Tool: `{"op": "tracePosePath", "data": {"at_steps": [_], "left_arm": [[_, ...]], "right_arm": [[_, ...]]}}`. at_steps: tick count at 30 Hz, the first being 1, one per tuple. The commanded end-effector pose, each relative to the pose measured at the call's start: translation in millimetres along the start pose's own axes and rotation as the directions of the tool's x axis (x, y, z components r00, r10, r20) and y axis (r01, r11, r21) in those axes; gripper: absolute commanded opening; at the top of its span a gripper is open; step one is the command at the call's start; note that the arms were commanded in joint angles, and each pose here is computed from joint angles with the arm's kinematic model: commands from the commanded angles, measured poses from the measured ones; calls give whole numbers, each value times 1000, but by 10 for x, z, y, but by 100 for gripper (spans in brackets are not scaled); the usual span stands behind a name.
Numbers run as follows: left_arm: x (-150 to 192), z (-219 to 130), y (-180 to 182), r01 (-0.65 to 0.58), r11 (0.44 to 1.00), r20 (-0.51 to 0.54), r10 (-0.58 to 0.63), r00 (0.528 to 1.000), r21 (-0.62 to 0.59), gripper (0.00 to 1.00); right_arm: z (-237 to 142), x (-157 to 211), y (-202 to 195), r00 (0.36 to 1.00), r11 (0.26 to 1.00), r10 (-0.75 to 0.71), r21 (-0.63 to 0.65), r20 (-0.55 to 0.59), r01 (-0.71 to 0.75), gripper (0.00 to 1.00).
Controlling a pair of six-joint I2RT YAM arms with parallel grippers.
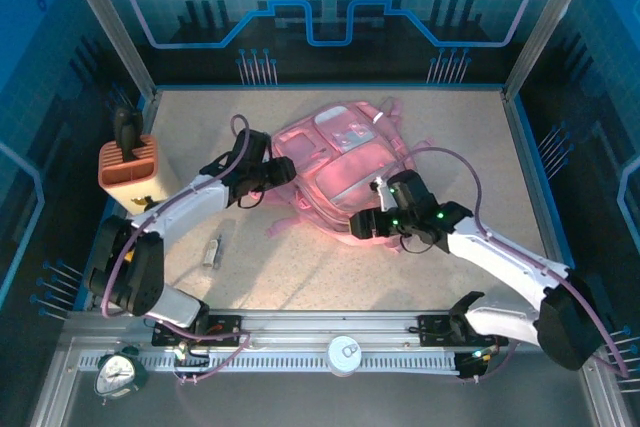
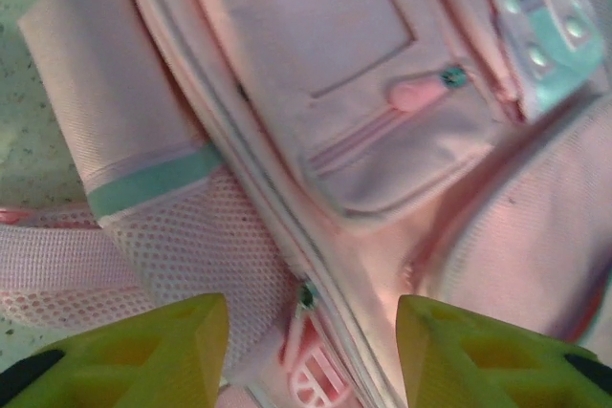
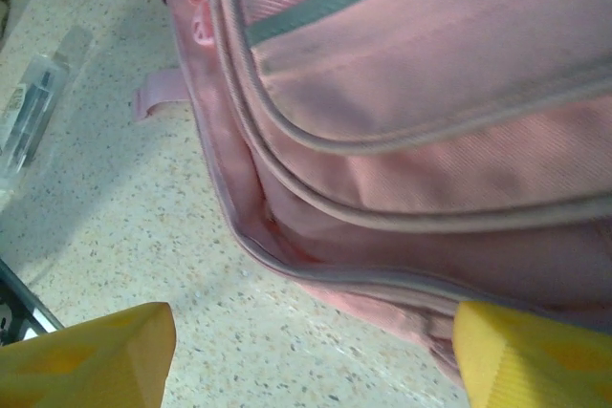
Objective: Pack the student bag
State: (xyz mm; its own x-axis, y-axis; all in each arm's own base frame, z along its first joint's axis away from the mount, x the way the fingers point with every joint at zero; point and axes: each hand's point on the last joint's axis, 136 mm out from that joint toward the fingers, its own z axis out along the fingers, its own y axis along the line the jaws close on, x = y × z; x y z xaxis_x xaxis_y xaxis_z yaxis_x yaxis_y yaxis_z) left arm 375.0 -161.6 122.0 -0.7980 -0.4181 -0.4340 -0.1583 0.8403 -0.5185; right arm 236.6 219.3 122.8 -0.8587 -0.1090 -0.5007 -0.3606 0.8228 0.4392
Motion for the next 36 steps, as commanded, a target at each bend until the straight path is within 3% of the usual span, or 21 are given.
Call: {"op": "tracePosePath", "data": {"at_steps": [1,4,8,14,19,26,29,36], "left_arm": [[-65,197,-56,131,987,-26,-129,991,92,45],[-100,351,-44,147,983,-54,-142,988,112,40],[-109,501,-5,144,986,-77,-137,988,82,37],[-12,626,172,195,980,-79,-192,978,29,34],[-35,735,136,242,969,-78,-237,968,52,33],[-149,727,-9,257,961,-52,-253,966,106,19],[-183,683,-42,261,958,-39,-258,965,116,1],[-106,539,-250,260,953,-50,-255,966,157,0]], "right_arm": [[40,-118,110,999,999,35,-28,21,-34,78],[93,-122,188,999,998,30,-60,16,-29,79],[160,-55,118,1000,1000,28,-8,-14,-28,81],[251,-2,87,998,999,47,-5,-36,-47,84],[311,-5,81,997,998,59,-5,-46,-59,85],[375,-32,-18,996,996,75,41,-40,-74,86],[391,-96,-94,996,995,84,64,-25,-82,88],[331,-396,-367,995,983,84,160,55,-92,93]]}}
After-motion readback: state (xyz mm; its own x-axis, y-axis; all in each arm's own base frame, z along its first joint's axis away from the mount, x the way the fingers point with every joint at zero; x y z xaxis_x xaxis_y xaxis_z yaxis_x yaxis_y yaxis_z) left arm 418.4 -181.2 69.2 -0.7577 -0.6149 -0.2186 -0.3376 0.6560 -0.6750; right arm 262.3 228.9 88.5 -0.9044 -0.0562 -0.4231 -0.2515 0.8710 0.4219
